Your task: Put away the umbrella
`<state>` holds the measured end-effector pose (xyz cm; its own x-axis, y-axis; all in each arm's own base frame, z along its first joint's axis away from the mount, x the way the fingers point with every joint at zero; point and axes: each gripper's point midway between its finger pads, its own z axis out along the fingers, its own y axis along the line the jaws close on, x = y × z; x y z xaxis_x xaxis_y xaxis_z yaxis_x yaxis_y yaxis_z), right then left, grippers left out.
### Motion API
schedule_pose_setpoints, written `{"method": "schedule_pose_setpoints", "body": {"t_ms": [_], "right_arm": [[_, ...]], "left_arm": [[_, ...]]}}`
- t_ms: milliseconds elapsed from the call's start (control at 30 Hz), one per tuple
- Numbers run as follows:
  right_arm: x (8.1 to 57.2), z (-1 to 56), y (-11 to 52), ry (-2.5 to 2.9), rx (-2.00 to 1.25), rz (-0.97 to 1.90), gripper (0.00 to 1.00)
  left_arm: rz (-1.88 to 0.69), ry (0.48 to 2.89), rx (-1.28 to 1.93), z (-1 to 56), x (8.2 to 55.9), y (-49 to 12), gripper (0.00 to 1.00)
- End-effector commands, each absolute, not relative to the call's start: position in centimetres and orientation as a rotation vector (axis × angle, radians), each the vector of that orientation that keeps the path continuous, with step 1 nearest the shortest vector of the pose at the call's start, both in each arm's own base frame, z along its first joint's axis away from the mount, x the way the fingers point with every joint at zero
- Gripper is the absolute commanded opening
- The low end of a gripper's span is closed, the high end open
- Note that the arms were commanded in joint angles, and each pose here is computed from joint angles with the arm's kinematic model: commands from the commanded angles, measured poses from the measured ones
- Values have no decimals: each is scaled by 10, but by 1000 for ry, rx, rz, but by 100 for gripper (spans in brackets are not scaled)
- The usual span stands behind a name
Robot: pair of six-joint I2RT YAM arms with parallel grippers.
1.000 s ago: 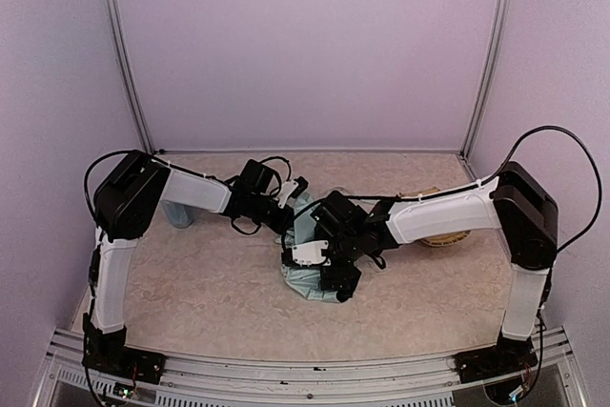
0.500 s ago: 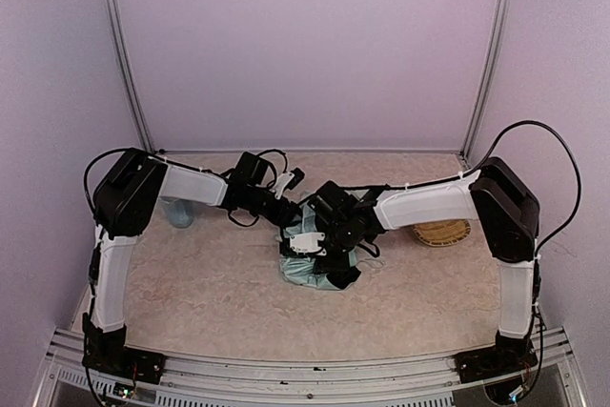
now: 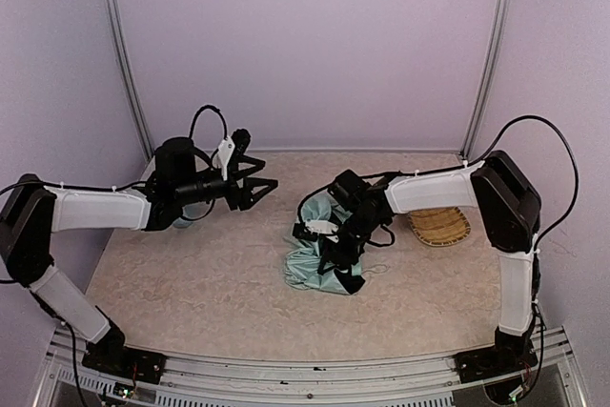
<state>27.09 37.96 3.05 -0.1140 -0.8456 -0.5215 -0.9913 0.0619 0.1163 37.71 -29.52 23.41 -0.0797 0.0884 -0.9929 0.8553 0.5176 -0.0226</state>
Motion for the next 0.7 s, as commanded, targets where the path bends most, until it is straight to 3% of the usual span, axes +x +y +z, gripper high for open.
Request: {"method": "schedule_pose_setpoints", "body": {"t_ms": [0,133,333,667], "right_arm": [[197,6,344,2386,-1865,1087,34],[188,12,347,2366,-1850,1250,33],[194,15,353,2345,-1786,1407,33],[228,13,361,2340,-1679,1433,39]], "left_arm": [[-560,1349,1429,173,281,-343,70],[-500,1344,1706,124,234,-362,73],[-645,1287,1753,112,208,-380,77],[-553,1459,1900,38,213,-390,79]]}}
